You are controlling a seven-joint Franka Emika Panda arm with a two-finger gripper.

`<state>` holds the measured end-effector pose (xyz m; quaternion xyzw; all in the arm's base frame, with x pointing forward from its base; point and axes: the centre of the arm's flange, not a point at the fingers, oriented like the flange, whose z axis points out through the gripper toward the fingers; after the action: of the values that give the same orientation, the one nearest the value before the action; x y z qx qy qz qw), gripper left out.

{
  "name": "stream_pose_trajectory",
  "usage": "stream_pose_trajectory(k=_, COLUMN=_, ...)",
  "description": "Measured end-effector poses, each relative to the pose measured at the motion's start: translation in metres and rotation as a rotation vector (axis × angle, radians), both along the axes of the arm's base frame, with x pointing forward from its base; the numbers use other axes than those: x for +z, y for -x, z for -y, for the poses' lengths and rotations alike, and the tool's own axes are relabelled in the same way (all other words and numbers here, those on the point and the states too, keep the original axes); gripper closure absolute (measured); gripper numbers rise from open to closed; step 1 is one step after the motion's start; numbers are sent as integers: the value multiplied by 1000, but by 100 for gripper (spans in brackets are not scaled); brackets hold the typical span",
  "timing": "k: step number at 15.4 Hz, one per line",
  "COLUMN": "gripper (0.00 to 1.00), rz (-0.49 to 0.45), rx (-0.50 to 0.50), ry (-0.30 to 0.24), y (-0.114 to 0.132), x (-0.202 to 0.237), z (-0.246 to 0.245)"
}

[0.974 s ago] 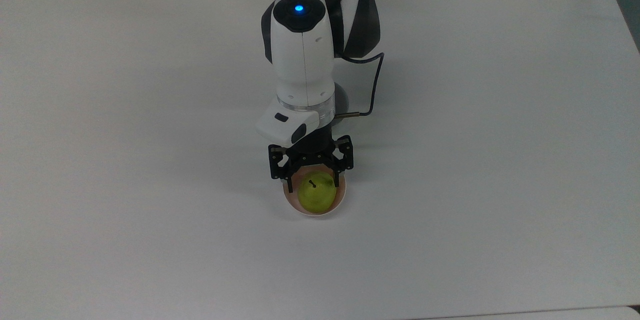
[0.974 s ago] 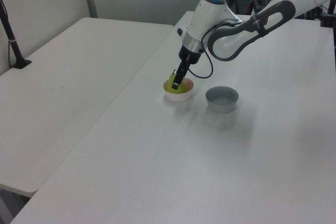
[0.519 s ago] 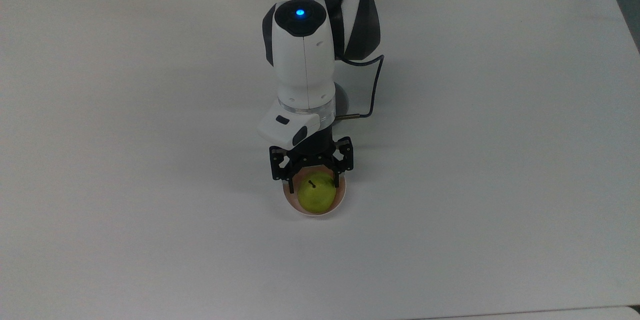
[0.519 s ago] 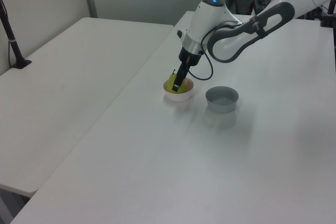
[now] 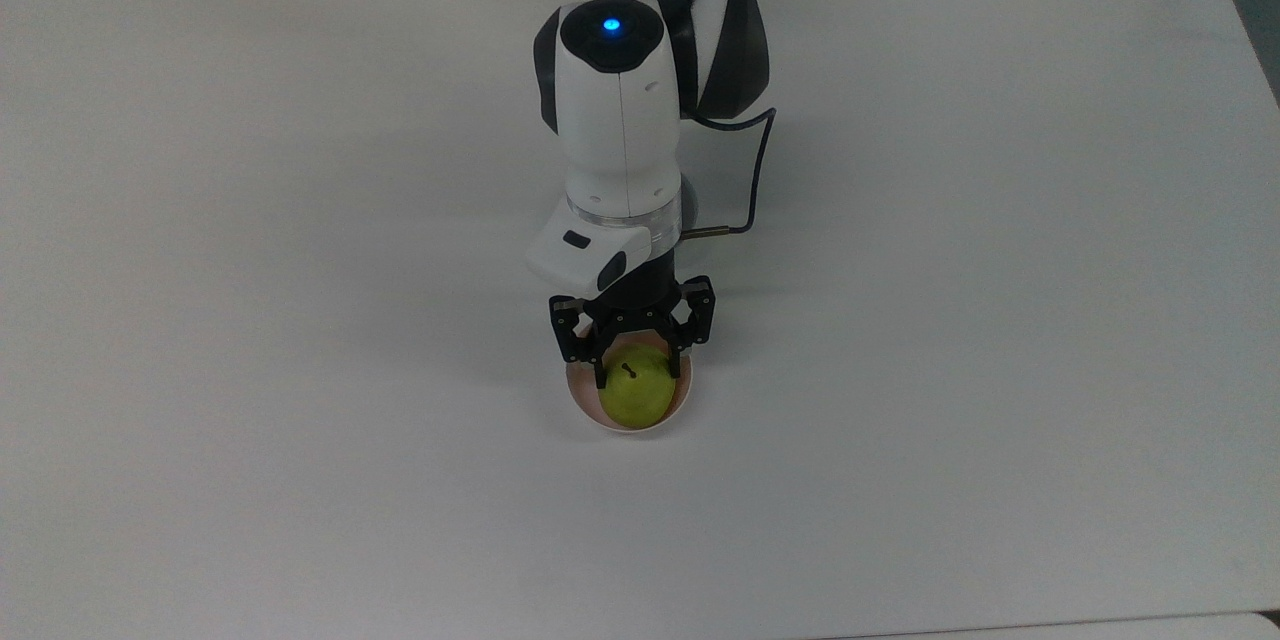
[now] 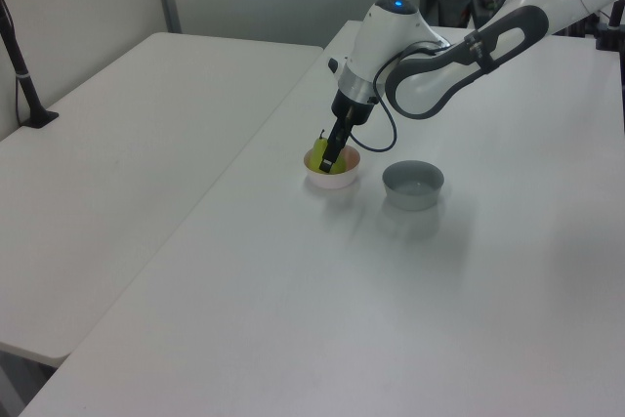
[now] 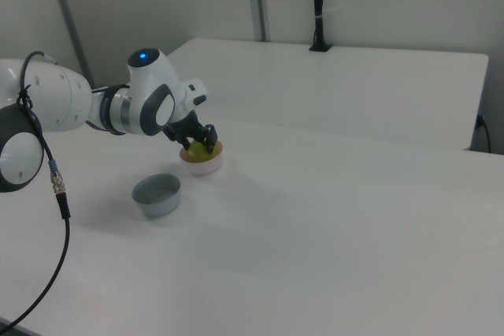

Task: Pick up a pear from the bowl
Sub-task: 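Close the gripper around the pear's body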

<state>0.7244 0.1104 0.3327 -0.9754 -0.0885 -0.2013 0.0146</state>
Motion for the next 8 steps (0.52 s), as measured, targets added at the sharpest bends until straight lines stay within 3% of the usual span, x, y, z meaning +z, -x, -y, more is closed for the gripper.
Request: stream_pose_trajectory(k=8, gripper=30, rz=0, rx=1, ry=0, y=0, x=0, z=-1)
